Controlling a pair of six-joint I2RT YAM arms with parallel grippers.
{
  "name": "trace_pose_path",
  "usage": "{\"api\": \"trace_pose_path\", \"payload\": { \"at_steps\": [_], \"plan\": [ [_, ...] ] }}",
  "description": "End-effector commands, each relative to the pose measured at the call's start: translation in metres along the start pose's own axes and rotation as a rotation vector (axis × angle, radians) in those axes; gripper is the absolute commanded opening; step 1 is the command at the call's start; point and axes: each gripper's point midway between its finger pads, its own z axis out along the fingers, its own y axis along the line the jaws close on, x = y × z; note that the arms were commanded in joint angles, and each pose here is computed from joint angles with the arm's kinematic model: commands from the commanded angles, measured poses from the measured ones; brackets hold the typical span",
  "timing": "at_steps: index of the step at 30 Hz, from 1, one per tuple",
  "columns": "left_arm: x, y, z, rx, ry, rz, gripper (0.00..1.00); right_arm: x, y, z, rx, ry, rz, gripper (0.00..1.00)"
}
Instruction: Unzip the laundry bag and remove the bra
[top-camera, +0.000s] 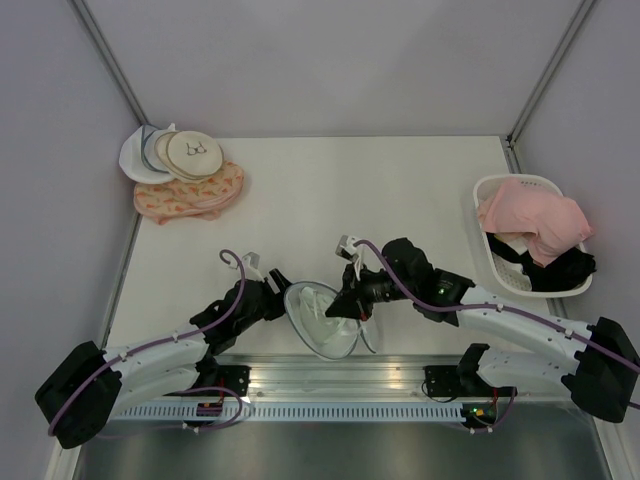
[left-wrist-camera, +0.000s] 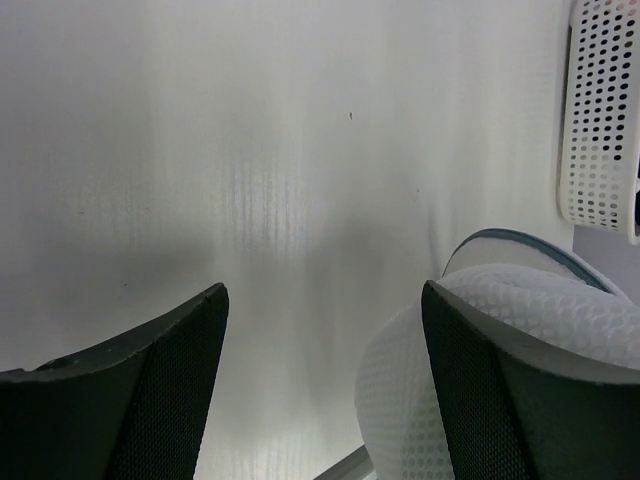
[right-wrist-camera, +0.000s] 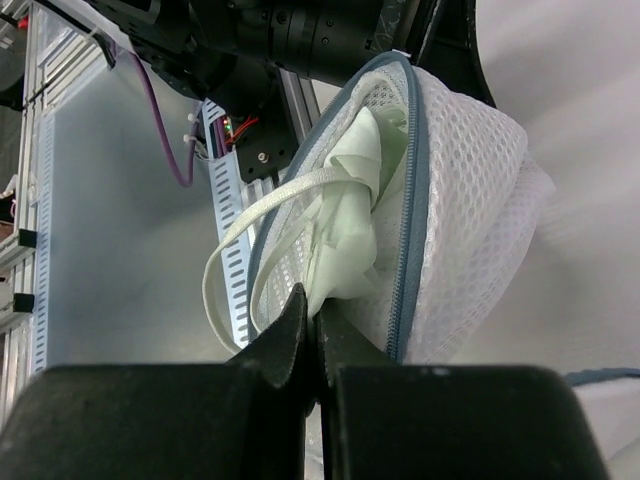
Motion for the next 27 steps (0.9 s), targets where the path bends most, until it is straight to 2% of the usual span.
{"api": "trace_pose_path", "payload": {
  "at_steps": [1,5,9,14,18,21,25,27],
  "plan": [
    [-0.011,-0.01,0.0,0.016,-0.033,-0.009,0.82,-0.016,0.018,-0.002,-0.085,-0.063,-0.053,0.01],
    [-0.011,-0.01,0.0,0.016,-0.033,-0.011,0.82,-0.034,0.041,-0.018,-0.163,-0.196,-0.11,0.01],
    [-0.012,-0.012,0.0,0.022,-0.034,-0.009,0.81,-0.036,0.066,-0.026,-0.304,-0.218,-0.109,0.0],
    [-0.01,-0.015,0.001,0.034,-0.027,-0.01,0.78,-0.046,0.068,-0.027,-0.326,-0.276,-0.071,0.0],
    [-0.015,-0.033,-0.007,0.119,-0.036,-0.017,0.82,-0.039,0.029,-0.011,-0.128,-0.223,-0.026,0.0],
    [-0.03,-0.049,-0.021,0.196,-0.106,-0.041,0.99,-0.037,-0.003,-0.013,0.05,-0.227,-0.009,0.0],
    [-0.052,-0.044,-0.041,0.17,-0.21,-0.082,1.0,-0.031,-0.044,-0.026,0.296,-0.218,0.003,0.0],
    [-0.061,-0.037,-0.049,0.143,-0.26,-0.089,1.0,-0.02,-0.053,-0.03,0.342,-0.177,0.016,0.0]
  ]
}}
